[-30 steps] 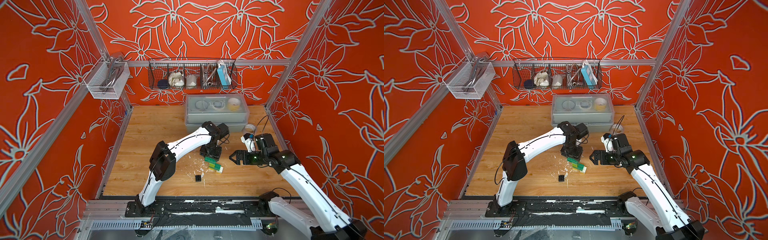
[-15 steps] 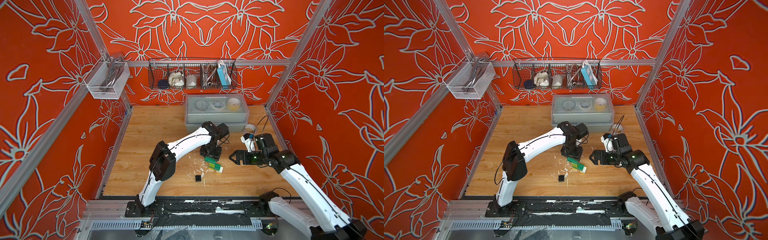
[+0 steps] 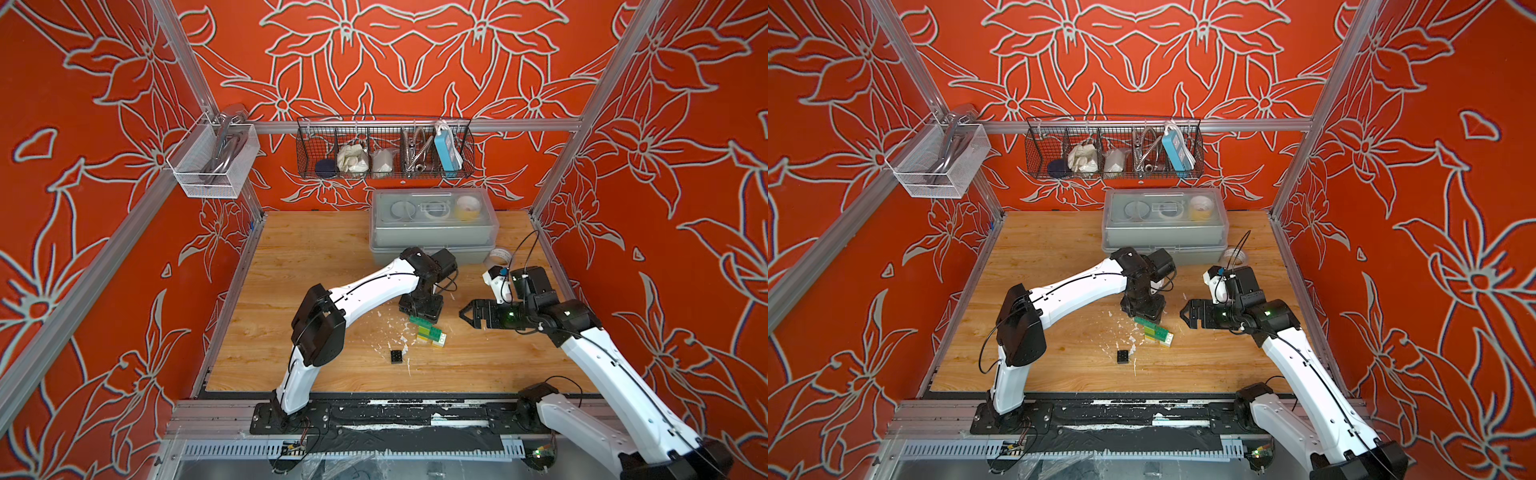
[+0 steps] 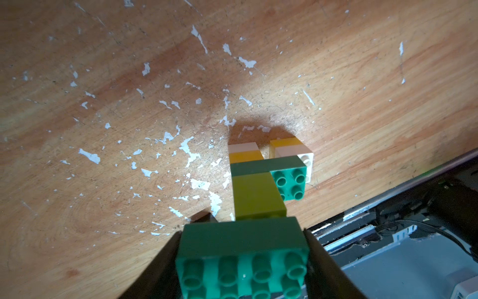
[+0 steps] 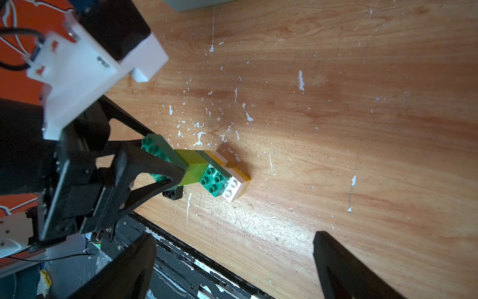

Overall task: Assemble a giraffe with lego
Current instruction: Assemble the lego brick with the lego brick.

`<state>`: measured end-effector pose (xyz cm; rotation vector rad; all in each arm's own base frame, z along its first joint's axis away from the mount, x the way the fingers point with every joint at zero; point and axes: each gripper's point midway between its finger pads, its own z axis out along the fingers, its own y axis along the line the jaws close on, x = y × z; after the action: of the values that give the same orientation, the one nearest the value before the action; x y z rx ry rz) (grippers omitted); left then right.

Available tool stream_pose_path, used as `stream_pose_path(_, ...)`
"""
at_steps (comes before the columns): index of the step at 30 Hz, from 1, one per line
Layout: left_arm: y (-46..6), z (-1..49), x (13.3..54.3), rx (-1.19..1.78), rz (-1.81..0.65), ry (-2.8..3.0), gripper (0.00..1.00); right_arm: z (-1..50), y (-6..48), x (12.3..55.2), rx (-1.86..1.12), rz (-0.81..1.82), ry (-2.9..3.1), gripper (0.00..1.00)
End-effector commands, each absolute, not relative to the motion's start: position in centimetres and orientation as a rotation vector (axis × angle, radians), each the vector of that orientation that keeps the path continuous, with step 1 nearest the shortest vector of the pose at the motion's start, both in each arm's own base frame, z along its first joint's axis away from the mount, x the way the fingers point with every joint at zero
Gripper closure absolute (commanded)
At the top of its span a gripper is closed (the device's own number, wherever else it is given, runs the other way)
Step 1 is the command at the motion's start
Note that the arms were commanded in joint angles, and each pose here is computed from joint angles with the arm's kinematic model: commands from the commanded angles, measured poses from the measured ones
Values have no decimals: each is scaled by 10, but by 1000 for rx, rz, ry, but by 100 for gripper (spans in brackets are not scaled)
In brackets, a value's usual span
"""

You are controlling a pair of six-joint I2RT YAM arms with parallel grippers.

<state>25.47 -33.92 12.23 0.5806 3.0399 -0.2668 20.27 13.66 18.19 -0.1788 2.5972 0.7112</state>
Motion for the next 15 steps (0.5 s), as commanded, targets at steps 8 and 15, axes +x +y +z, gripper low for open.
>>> stream_pose_path(8,-320,73,251,612,1,3123,50,183,136,201,-176,729,2588,0)
stream_pose_path(15,-315,74,248,595,26,3135,52,183,136,201,-176,730,2588,0)
